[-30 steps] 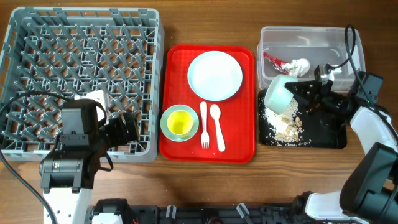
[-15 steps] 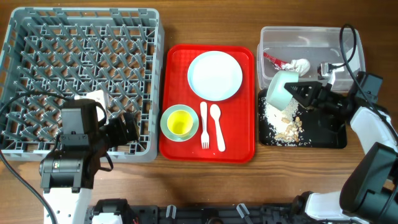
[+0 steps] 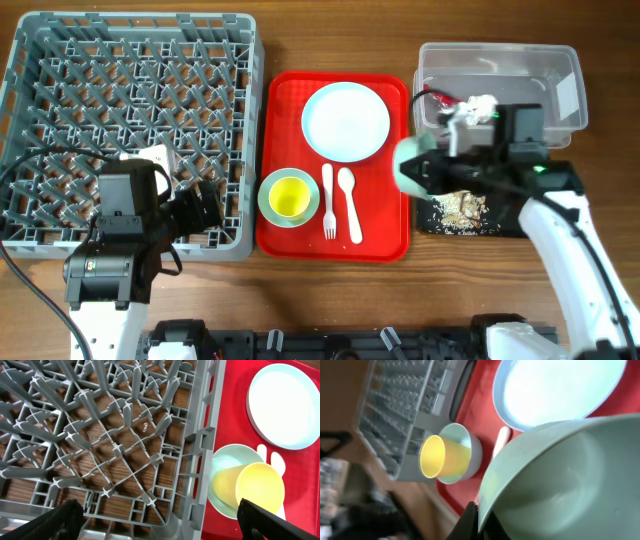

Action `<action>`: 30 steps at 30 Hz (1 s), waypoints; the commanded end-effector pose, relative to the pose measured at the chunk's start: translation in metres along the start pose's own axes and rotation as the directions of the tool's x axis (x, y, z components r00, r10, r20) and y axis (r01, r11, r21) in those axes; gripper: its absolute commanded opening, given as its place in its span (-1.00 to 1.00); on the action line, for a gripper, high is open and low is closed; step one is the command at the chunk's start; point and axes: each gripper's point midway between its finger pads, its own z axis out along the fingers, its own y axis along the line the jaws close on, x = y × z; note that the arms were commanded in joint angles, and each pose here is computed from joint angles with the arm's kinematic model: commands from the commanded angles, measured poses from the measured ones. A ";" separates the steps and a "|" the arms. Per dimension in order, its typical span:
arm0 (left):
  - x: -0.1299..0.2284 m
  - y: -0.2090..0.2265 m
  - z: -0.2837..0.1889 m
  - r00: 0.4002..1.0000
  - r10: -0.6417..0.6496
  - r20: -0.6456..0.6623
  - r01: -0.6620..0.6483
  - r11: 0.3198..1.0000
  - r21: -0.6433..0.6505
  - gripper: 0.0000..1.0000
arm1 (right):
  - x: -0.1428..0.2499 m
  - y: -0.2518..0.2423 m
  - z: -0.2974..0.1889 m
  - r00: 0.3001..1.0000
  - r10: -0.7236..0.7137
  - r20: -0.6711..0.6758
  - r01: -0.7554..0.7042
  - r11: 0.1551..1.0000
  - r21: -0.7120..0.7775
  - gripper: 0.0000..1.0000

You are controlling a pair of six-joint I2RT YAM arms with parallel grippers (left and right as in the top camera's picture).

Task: Sort waste into correct bins and load items into the dishwasher rack
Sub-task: 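Carry the emptied bowl left and set it on the white plate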

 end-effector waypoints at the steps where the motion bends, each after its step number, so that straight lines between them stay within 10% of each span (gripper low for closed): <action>1: -0.006 -0.005 -0.005 1.000 0.017 0.018 -0.017 1.000 0.020 1.00 | -0.033 0.010 0.001 0.973 -0.227 0.035 0.212 0.946 0.245 -0.91; 8: -0.006 -0.005 -0.005 1.000 0.017 0.018 -0.017 1.000 0.020 1.00 | -0.081 0.069 0.039 0.776 -0.616 0.135 0.554 0.769 0.320 -0.91; 28: -0.006 -0.005 -0.005 1.000 0.017 0.018 -0.017 1.000 0.020 1.00 | -0.028 -0.025 0.186 0.877 -0.467 -0.114 0.480 0.837 0.263 -0.90; 30: -0.006 -0.005 -0.005 1.000 0.017 0.018 -0.017 1.000 0.020 1.00 | -0.029 -0.023 0.183 0.889 -0.445 -0.104 0.456 0.849 0.266 -0.54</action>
